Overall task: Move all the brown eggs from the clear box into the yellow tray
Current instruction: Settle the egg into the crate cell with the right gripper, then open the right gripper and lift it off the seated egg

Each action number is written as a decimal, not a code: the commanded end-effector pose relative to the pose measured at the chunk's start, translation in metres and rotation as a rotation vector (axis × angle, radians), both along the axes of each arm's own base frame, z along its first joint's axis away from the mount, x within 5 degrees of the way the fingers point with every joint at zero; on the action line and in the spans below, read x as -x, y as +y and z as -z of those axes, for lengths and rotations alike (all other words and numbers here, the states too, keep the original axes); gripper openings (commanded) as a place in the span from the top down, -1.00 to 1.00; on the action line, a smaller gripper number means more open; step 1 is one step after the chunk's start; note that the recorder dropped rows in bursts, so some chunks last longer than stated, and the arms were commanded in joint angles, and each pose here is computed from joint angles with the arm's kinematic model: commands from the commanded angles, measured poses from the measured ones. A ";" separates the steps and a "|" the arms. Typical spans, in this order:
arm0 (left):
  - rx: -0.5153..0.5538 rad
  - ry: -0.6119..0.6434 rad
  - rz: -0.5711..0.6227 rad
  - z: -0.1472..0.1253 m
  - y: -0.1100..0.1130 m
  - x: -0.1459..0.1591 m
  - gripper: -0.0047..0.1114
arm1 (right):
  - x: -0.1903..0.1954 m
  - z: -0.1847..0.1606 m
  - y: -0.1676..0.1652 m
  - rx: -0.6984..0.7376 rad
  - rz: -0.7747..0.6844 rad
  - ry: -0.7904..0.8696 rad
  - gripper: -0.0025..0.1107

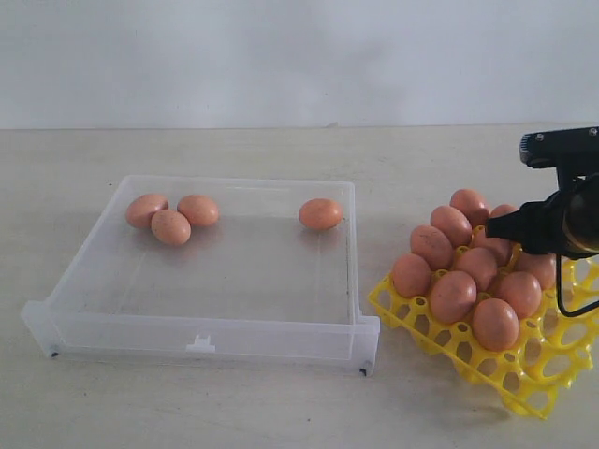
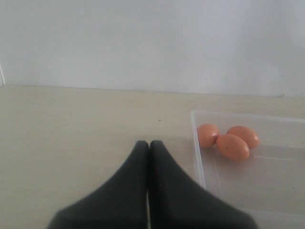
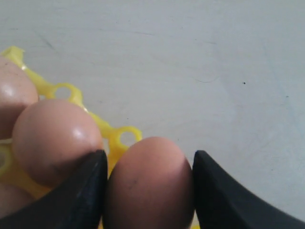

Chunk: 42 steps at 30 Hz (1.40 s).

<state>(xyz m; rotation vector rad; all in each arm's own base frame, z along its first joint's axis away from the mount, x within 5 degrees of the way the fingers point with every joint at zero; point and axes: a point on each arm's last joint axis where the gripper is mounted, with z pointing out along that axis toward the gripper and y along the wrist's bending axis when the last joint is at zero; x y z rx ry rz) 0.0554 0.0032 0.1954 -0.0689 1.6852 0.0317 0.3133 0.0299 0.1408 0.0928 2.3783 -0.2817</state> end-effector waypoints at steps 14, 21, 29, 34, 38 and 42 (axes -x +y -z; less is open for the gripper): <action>-0.004 0.000 -0.001 0.001 0.000 0.000 0.99 | -0.001 -0.002 -0.007 0.014 0.025 -0.010 0.59; -0.004 0.000 -0.001 0.001 0.000 0.000 0.99 | -0.001 0.000 -0.003 -0.022 -0.004 0.005 0.59; -0.004 0.000 -0.001 0.001 0.000 0.000 0.99 | -0.001 0.000 -0.002 -0.034 -0.013 0.010 0.59; -0.004 0.000 -0.001 0.001 0.000 0.000 0.99 | -0.001 0.000 -0.002 -0.042 -0.007 0.009 0.27; -0.004 0.000 -0.001 0.001 0.000 0.000 0.99 | -0.001 -0.001 -0.004 -0.018 0.012 -0.002 0.01; -0.004 0.000 -0.001 0.001 0.000 0.000 0.99 | -0.001 -0.001 -0.003 -0.024 0.005 0.002 0.01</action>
